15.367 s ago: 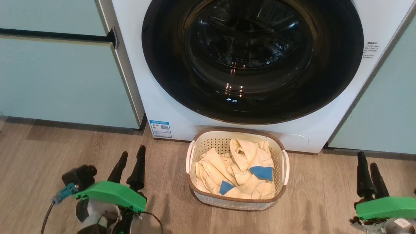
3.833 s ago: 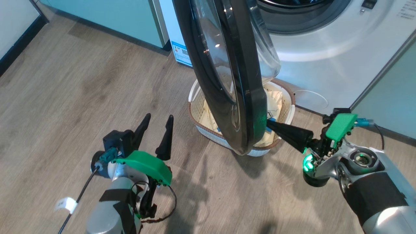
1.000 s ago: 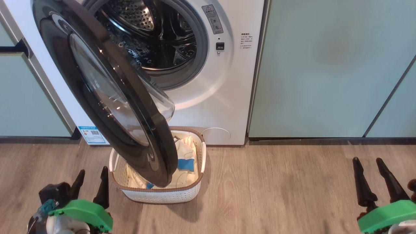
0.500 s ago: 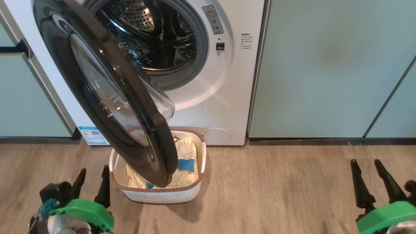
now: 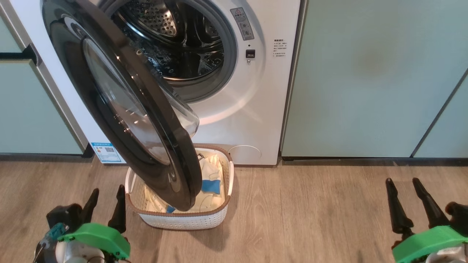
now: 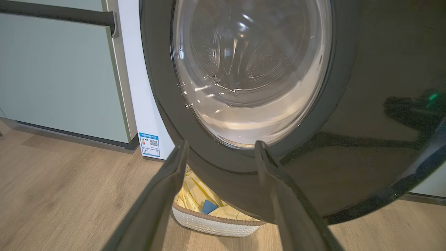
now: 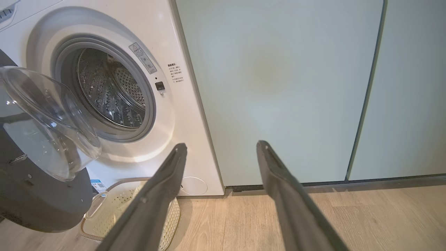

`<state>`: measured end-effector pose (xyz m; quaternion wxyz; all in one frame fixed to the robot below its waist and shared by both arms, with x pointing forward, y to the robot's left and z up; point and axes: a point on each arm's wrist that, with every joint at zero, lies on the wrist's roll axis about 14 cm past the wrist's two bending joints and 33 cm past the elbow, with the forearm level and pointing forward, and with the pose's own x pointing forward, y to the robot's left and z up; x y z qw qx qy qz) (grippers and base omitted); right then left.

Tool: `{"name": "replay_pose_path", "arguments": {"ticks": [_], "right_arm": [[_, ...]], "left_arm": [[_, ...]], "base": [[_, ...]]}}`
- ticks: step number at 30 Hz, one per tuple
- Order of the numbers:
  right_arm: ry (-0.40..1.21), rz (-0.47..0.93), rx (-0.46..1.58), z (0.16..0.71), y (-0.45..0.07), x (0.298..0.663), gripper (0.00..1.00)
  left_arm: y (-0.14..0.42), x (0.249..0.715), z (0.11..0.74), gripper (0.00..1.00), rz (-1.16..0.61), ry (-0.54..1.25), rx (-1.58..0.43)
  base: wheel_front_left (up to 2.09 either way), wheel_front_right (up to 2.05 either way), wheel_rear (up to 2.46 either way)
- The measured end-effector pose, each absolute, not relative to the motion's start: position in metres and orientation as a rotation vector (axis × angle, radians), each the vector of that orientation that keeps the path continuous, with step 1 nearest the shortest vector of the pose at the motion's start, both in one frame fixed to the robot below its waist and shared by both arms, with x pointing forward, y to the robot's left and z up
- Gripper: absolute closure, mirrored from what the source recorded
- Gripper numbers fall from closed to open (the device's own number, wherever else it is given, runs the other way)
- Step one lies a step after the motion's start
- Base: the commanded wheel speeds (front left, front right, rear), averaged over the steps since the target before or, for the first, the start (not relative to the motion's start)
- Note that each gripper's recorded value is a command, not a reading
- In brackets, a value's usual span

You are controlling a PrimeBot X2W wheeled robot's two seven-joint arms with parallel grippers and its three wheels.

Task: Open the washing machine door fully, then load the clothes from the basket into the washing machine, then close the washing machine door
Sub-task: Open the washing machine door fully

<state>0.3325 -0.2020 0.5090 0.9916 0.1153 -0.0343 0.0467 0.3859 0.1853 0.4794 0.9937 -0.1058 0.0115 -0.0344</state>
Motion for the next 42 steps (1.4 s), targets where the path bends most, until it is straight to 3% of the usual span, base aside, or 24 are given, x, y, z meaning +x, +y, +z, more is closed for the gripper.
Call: {"name": "replay_pose_path", "arguments": {"ticks": [9,10,11,12,13,20,29,42], "right_arm": [[-0.087,0.102,0.229,0.514,-0.194,0.335,0.00],[-0.087,0.104,0.226,0.514,-0.193,0.335,0.00],[-0.086,0.104,0.223,0.513,-0.193,0.335,0.00],[-0.083,0.101,0.223,0.512,-0.194,0.335,0.00],[-0.077,0.097,0.226,0.510,-0.194,0.334,0.00],[-0.041,0.105,0.231,0.497,-0.186,0.330,0.00],[-0.028,0.105,0.239,0.493,-0.184,0.333,0.00],[-0.002,0.116,0.242,0.485,-0.178,0.335,0.00]], "left_arm": [[0.188,0.384,0.482,0.00,-0.060,0.015,-0.207],[0.188,0.384,0.481,0.07,-0.057,0.016,-0.199],[0.190,0.384,0.481,0.44,-0.050,0.018,-0.198],[0.191,0.384,0.481,0.95,-0.041,0.018,-0.199],[0.193,0.384,0.481,1.00,-0.035,0.017,-0.202],[0.217,0.392,0.514,1.00,0.048,-0.077,-0.270],[0.232,0.416,0.643,1.00,0.051,-0.363,-0.308],[0.135,0.414,0.770,1.00,-0.211,-0.560,-0.290]], "base": [[0.00,0.00,0.00],[0.00,0.00,0.00],[0.00,0.00,0.00],[0.00,0.00,0.00],[0.00,0.00,0.00],[0.00,0.00,0.00],[0.00,0.00,0.00],[0.00,0.00,0.00]]}}
